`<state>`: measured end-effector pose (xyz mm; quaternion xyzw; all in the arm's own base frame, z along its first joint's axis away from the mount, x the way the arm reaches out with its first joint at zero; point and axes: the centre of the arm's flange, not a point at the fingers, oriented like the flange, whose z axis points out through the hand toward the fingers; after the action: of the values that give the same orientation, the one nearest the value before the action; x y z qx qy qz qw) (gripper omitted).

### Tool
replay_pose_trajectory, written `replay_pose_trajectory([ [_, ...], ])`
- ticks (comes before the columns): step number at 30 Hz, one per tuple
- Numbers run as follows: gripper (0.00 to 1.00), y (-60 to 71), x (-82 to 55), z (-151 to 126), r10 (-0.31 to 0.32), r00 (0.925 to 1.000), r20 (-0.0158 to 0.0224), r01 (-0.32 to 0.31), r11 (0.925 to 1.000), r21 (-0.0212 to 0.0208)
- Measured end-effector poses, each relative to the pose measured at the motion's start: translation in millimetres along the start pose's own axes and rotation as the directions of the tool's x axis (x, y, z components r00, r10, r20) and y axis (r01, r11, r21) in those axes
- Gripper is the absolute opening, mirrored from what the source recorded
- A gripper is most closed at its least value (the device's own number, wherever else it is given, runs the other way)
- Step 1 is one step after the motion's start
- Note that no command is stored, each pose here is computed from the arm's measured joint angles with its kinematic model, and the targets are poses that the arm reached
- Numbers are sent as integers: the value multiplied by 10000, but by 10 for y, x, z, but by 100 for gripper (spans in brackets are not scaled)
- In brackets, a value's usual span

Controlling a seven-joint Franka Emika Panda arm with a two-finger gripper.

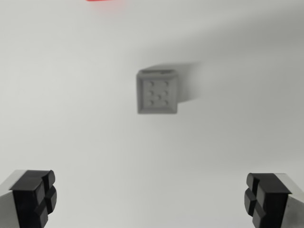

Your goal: Destack cube

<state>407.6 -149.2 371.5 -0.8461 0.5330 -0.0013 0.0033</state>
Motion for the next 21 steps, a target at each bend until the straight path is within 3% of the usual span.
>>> replay_pose_trajectory([
  [21,100,-7,5,-412,-4,10000,15,4,10000,-3],
])
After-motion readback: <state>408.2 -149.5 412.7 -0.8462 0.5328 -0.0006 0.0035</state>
